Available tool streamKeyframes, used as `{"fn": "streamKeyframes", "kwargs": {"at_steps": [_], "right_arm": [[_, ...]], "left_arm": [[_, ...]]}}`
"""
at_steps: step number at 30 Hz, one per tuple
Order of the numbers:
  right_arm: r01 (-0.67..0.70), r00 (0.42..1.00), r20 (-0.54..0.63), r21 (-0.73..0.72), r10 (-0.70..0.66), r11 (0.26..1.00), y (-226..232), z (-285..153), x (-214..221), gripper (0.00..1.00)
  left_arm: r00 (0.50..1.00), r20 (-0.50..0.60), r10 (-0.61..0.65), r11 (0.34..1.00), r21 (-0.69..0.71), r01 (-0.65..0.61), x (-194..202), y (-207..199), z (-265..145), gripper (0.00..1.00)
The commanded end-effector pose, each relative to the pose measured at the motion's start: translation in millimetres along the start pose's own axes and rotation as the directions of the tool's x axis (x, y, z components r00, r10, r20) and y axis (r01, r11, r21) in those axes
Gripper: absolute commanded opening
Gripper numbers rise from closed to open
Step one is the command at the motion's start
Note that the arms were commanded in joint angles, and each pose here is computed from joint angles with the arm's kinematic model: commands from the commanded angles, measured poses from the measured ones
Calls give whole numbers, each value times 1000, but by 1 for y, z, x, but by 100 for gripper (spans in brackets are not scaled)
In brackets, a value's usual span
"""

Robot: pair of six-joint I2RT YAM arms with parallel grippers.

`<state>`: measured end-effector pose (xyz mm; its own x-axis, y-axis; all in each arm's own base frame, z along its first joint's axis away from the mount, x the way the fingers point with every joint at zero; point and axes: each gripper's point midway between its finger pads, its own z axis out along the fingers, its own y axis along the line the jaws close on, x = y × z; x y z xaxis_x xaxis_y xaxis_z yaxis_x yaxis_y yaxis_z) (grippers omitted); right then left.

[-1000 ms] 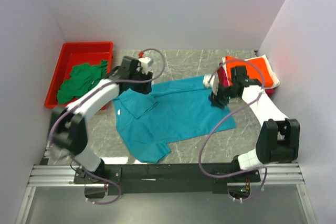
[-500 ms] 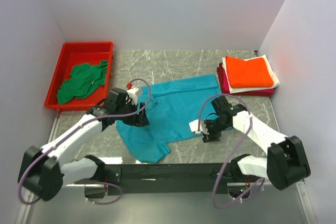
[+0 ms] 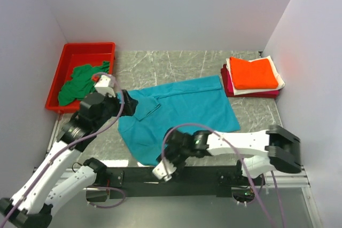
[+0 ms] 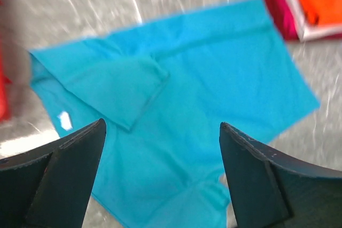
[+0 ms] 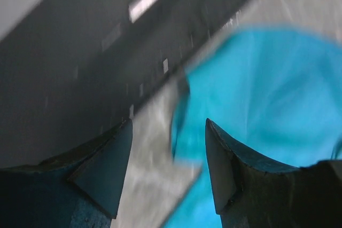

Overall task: Fold and stack the t-shirts
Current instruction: Fold the tshirt

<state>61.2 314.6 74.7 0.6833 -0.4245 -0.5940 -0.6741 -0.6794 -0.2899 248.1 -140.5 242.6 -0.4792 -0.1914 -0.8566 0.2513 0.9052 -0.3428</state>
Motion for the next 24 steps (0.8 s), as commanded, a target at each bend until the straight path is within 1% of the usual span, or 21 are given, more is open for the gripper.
{"fn": "streamKeyframes", "kwargs": {"at_steps": [1, 5, 8, 11, 13, 14, 15, 17, 18, 19, 20, 21, 24], "right_arm": [[17, 994, -107, 114, -4, 993, -31, 21, -5, 64], [8, 984, -179, 115, 13, 993, -33, 35, 13, 62], [-12, 971, -234, 108, 37, 994, -32, 43, 28, 59], [-35, 961, -270, 92, 59, 995, -28, 49, 39, 56], [-52, 957, -279, 78, 72, 996, -25, 54, 43, 51], [-59, 957, -281, 73, 78, 996, -24, 55, 43, 47], [-71, 955, -285, 69, 88, 995, -23, 56, 44, 39], [-91, 951, -292, 59, 105, 994, -22, 58, 46, 31], [-103, 949, -291, 60, 116, 993, -23, 57, 48, 18], [-111, 949, -289, 61, 124, 992, -23, 58, 47, 13], [-125, 947, -289, 59, 136, 990, -22, 57, 48, 4], [-141, 949, -274, 61, 152, 988, -24, 56, 47, 1], [-222, 948, -217, 75, 233, 972, -35, 46, 38, 0]], "left_arm": [[990, 142, -7, 998, -61, 16, -32, 10, -18, 93], [994, 111, -21, 999, -28, 25, -16, 9, -20, 92], [995, 98, -34, 999, -23, 37, -11, 9, -20, 92], [993, 113, -45, 999, -10, 47, -11, 7, -24, 92], [992, 120, -51, 999, 0, 51, -12, 6, -26, 92], [992, 118, -54, 999, 5, 54, -10, 5, -25, 92], [991, 120, -54, 999, 10, 54, -11, 5, -27, 92], [991, 121, -57, 998, 16, 55, -11, 4, -28, 92], [991, 120, -57, 998, 17, 55, -11, 4, -28, 92], [991, 121, -55, 998, 22, 53, -11, 3, -29, 92], [991, 121, -54, 998, 27, 51, -11, 2, -29, 92], [991, 124, -53, 998, 30, 50, -13, 1, -30, 92], [992, 118, -51, 998, 39, 47, -11, -1, -29, 92]]}}
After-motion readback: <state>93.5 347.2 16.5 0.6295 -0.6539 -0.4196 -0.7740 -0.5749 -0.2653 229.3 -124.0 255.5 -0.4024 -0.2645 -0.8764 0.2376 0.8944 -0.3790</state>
